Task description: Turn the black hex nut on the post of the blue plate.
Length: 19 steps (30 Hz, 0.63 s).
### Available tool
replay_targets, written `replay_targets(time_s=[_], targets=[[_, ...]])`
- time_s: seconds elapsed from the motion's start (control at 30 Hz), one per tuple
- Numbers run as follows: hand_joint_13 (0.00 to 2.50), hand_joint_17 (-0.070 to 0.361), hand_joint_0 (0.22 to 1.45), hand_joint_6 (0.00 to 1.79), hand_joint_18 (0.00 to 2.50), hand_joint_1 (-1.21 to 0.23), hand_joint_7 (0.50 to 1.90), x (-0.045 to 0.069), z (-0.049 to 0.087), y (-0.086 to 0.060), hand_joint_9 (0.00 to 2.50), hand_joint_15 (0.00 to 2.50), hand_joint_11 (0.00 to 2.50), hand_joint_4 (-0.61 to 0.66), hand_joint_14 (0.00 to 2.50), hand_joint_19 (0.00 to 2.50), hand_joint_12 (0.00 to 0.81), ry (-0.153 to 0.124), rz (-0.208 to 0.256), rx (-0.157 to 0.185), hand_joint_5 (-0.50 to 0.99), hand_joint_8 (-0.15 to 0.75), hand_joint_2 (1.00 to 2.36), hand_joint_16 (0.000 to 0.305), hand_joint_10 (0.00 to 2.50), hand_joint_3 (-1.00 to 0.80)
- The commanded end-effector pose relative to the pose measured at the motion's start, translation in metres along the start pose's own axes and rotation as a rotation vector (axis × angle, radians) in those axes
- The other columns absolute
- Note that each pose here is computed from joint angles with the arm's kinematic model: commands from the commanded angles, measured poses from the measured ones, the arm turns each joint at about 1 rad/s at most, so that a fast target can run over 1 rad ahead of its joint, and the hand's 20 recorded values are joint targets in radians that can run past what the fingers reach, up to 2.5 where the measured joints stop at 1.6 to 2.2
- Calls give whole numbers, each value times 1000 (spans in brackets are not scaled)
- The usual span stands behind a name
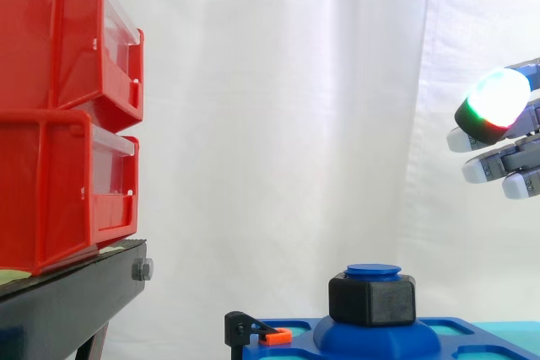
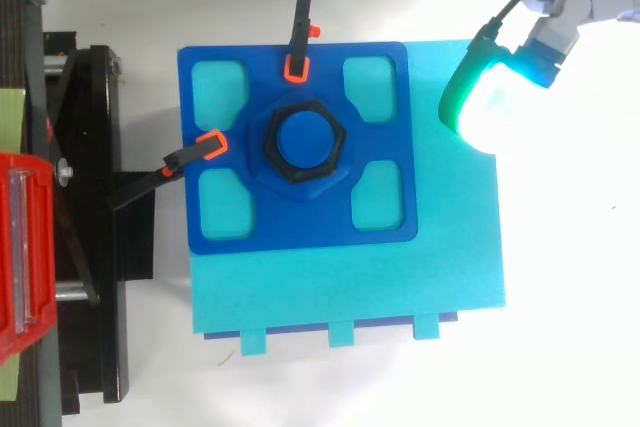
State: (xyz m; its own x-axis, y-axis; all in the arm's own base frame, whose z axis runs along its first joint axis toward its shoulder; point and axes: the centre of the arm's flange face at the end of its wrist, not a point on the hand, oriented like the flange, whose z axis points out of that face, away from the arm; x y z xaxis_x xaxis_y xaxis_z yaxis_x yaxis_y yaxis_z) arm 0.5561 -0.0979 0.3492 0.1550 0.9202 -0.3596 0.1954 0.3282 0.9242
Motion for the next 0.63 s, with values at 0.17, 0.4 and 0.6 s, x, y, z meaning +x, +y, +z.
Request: replay_targets(time_s=[0.17, 0.4, 0.6], targets=[[0, 89, 465, 501, 0, -599, 823, 0, 0, 0, 0, 0, 0, -70, 0, 87, 272, -1, 0, 0, -300, 70, 1000, 40, 0, -500], [0, 87, 470, 501, 0, -589, 848, 0, 0, 0, 0, 0, 0, -61, 0, 99, 267, 1, 0, -1, -300, 59, 1000, 39, 0, -500], [0, 84, 478, 500, 0, -574, 873, 0, 0, 0, 0, 0, 0, -52, 0, 96, 258, -1, 0, 0, -300, 48, 1000, 37, 0, -500]])
